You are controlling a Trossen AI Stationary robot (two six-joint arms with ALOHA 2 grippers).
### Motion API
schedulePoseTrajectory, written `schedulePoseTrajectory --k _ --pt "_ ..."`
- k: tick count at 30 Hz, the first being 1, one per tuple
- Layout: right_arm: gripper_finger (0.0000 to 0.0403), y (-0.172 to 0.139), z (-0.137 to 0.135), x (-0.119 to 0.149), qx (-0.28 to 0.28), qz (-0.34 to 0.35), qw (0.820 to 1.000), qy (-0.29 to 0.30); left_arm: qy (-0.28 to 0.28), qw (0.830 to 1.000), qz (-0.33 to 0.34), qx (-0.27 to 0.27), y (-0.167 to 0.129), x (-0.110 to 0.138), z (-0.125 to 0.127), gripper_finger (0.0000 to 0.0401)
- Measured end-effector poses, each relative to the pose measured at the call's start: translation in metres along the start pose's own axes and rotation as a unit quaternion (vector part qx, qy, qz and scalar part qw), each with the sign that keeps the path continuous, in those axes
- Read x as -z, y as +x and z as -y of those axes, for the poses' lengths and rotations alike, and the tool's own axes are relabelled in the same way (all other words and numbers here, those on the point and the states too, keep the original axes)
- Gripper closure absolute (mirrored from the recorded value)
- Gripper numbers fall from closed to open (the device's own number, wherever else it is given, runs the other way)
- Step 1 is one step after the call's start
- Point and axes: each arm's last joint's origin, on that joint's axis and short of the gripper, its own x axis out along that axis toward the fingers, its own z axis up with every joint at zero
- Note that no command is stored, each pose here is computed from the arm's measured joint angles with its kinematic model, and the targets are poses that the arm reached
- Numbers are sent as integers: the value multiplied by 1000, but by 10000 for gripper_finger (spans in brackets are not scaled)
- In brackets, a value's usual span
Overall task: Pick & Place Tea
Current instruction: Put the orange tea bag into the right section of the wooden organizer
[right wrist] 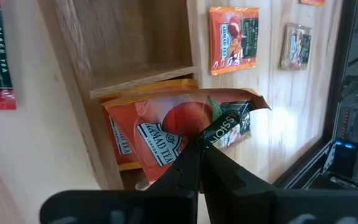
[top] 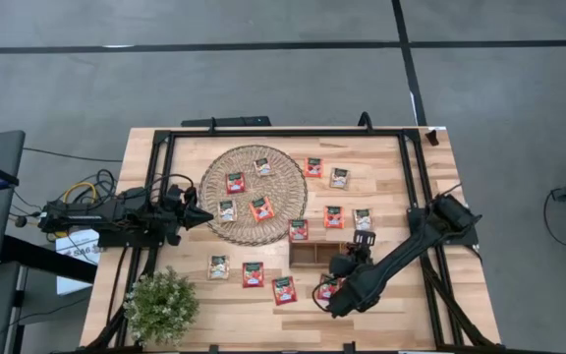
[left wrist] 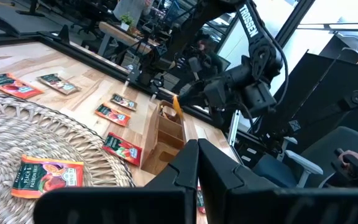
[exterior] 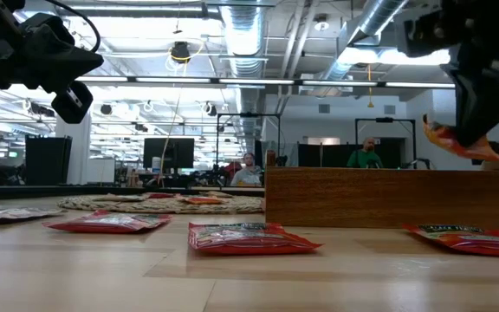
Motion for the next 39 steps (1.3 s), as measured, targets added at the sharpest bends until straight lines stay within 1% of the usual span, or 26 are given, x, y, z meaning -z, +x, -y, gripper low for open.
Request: schedulePoseTrajectory --k 6,13,25,32,39 --pt "399 8 -7 -1 14 -12 1000 15 0 1000 0 0 0 0 0 401" --pt "396 6 -5 2 36 -5 998 45 0 1000 0 0 0 0 0 401" --pt "391 10 -12 13 43 -7 999 25 0 1000 0 0 0 0 0 401" --pt "372 10 -14 11 33 0 999 30 0 1000 0 0 0 0 0 401" --pt "347 10 -13 10 39 10 998 42 0 1000 -1 0 0 0 0 401"
